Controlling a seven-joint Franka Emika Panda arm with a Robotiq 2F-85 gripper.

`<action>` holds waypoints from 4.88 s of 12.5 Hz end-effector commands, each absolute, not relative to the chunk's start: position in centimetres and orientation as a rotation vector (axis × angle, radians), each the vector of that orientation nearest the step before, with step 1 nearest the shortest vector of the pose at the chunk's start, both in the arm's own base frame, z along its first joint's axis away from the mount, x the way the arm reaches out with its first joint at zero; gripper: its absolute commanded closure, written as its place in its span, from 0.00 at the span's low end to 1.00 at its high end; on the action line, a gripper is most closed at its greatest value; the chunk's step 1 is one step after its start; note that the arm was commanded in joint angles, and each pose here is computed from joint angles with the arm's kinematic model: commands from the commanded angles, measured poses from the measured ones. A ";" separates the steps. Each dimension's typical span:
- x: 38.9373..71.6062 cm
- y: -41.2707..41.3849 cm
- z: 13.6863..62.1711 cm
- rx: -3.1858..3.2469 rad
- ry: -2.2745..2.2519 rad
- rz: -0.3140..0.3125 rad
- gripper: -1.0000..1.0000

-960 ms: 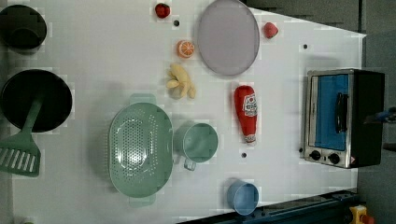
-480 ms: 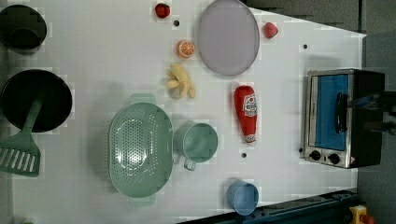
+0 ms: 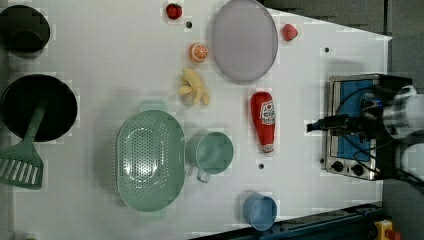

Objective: Pick Ketchup from the table and place it in strainer.

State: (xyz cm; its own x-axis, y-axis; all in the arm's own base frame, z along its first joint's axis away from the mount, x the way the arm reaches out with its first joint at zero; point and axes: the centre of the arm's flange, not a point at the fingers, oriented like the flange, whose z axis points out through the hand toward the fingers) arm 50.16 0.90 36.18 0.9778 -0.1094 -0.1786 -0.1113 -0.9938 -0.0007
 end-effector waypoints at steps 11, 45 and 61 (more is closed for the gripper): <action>49.8 1.3 21.3 -3.083 -0.399 0.031 0.00; 41.8 29.1 39.0 -3.149 0.034 -0.055 0.40; 41.1 37.4 24.9 -2.835 0.190 0.076 0.00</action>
